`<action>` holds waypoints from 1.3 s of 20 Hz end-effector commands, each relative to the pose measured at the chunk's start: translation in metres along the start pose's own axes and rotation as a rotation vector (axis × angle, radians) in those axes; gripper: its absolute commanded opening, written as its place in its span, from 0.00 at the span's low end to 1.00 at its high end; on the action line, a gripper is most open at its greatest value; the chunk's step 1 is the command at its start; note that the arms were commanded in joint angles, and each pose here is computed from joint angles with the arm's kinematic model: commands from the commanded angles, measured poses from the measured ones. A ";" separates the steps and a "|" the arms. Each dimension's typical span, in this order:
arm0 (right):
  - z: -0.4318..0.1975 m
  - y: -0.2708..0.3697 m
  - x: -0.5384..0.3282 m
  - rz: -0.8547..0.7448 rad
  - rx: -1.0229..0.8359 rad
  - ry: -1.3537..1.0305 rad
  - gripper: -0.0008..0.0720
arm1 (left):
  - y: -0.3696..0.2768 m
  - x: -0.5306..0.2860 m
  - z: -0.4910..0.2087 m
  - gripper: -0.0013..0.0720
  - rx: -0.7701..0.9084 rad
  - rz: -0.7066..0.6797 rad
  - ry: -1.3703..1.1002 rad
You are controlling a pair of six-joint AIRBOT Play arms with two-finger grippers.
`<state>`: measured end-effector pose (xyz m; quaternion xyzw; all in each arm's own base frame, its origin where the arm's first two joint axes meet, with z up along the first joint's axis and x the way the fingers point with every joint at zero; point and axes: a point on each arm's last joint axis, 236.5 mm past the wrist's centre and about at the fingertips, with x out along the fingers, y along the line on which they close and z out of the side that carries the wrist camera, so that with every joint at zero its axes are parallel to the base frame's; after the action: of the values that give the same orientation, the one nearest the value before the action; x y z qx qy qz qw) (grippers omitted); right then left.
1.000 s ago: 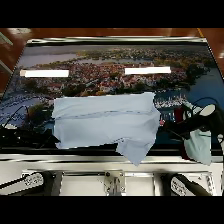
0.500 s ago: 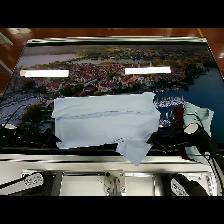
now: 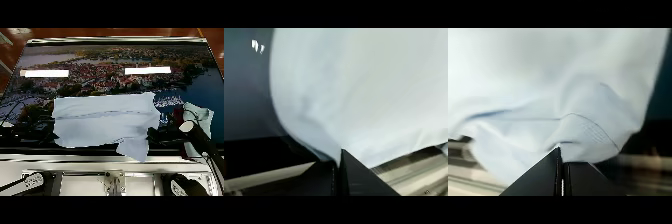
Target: Fold the shirts.
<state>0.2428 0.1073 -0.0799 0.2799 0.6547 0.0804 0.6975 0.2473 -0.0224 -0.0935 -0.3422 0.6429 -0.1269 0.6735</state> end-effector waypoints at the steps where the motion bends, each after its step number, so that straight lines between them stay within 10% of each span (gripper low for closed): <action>1: 0.060 0.043 -0.041 0.062 -0.070 -0.195 0.09 | -0.017 -0.038 0.044 0.07 0.091 0.045 -0.154; 17: 0.246 0.065 -0.002 0.068 -0.002 -0.345 0.12 | -0.066 -0.024 0.218 0.08 0.151 0.066 -0.253; 19: 0.251 0.055 0.008 0.045 0.000 -0.350 0.15 | -0.064 -0.013 0.224 0.46 0.114 0.060 -0.235; 21: 0.255 0.054 0.006 0.030 -0.056 -0.370 0.93 | -0.063 -0.010 0.223 0.85 0.096 0.055 -0.214; 26: 0.249 -0.013 -0.045 -0.223 -0.188 -0.314 0.94 | -0.057 -0.038 0.193 0.83 0.088 0.029 -0.079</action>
<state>0.4913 0.0499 -0.0482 0.2165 0.5217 0.0553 0.8233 0.4620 0.0148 -0.0479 -0.3012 0.5830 -0.1118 0.7462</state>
